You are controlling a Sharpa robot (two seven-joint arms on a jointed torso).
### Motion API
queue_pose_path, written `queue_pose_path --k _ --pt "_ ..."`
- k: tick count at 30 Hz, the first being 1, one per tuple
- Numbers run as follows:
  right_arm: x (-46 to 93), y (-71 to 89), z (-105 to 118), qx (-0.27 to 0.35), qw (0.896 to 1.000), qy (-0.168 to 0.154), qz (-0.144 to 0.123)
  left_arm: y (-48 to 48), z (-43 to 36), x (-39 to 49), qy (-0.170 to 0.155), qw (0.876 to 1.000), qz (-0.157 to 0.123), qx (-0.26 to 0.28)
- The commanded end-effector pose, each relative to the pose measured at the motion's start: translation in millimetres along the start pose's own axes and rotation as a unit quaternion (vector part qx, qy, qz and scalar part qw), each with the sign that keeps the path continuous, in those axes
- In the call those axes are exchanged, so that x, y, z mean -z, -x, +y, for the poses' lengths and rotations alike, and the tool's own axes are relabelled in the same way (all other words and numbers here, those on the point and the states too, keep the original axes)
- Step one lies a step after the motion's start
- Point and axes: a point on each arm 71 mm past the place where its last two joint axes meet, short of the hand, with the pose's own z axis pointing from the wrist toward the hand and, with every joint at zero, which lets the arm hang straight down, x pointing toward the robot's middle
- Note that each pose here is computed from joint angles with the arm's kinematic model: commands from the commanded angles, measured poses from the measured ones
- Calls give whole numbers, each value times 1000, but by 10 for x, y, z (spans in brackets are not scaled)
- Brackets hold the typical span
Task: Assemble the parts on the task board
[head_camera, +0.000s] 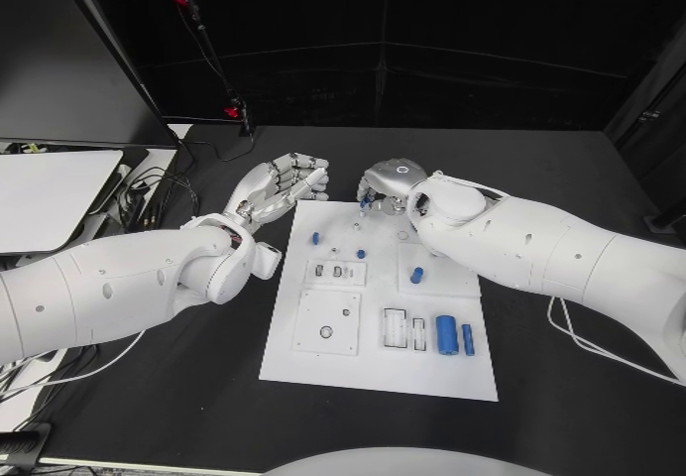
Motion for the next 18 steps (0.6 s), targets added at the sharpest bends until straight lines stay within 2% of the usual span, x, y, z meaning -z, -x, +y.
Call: queue_pose_path --k 1,18 --pt "-9 1 2 5 1000 3 8 -10 -82 -4 -54 999 6 2" --pt "-48 -22 14 6 1000 -2 18 -12 -81 -8 -53 999 6 2"
